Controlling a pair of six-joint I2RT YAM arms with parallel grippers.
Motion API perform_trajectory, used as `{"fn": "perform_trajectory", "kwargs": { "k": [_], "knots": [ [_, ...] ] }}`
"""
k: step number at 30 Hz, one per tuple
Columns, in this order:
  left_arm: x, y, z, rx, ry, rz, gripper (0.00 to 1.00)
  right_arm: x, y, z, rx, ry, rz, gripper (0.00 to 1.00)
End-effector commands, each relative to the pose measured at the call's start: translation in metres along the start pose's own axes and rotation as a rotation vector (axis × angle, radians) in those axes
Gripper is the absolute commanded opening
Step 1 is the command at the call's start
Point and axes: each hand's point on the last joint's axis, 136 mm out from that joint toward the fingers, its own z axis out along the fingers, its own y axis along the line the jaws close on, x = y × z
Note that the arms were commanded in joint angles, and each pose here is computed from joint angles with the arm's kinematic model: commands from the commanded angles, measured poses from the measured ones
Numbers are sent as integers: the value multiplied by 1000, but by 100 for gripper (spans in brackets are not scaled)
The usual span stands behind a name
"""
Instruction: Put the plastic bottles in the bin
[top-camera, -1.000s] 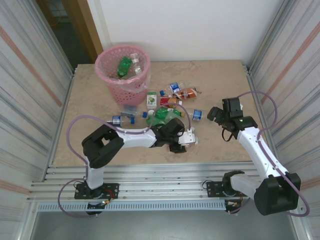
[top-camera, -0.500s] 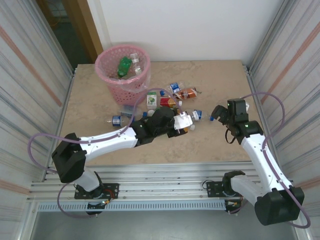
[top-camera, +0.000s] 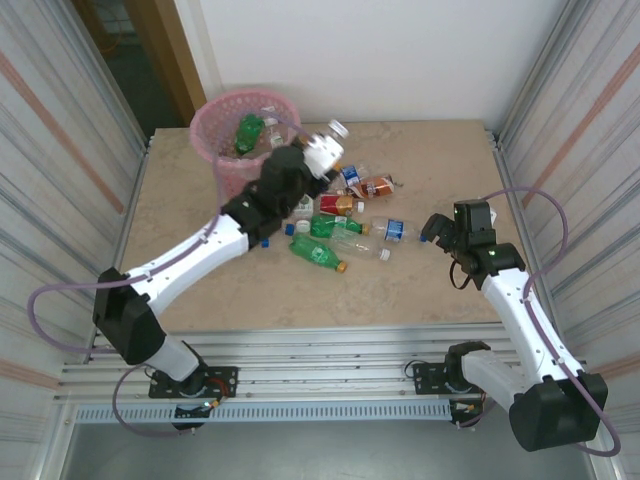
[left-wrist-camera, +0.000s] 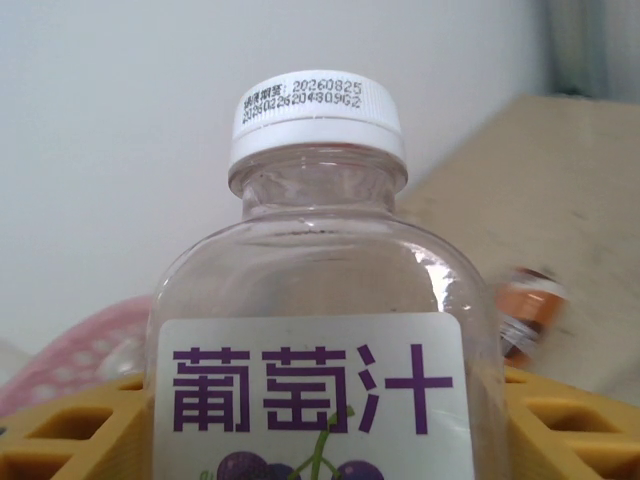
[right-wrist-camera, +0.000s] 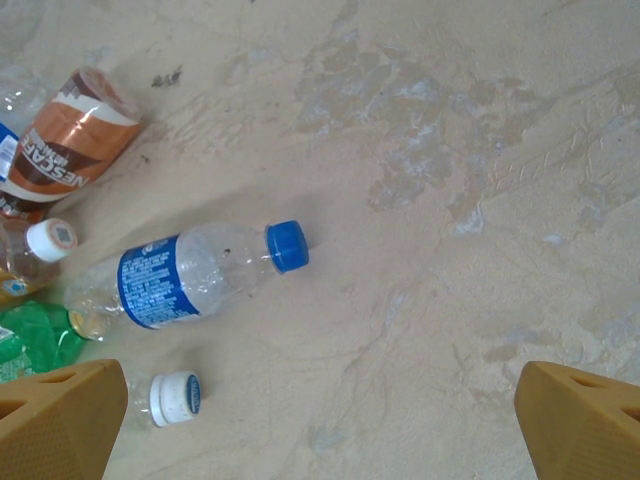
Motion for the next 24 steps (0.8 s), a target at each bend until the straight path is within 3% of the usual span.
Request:
{"fn": "perform_trajectory", "kwargs": {
  "k": [1, 6, 10, 18, 24],
  "knots": [
    [-17, 73, -1, -143, -45, -184, 45, 2, -1, 2, 2, 9, -21, 98],
    [10, 142, 29, -286, 27, -319, 45, 3, 1, 7, 10, 32, -21, 98],
    [29, 175, 50, -351, 63, -363, 45, 0, 3, 4, 4, 32, -20, 98],
    [67, 203, 74, -401, 121, -414, 46, -4, 3, -2, 6, 25, -23, 98],
    [105, 211, 88, -365, 177, -439, 50, -2, 3, -2, 4, 30, -16, 98]
  ]
}}
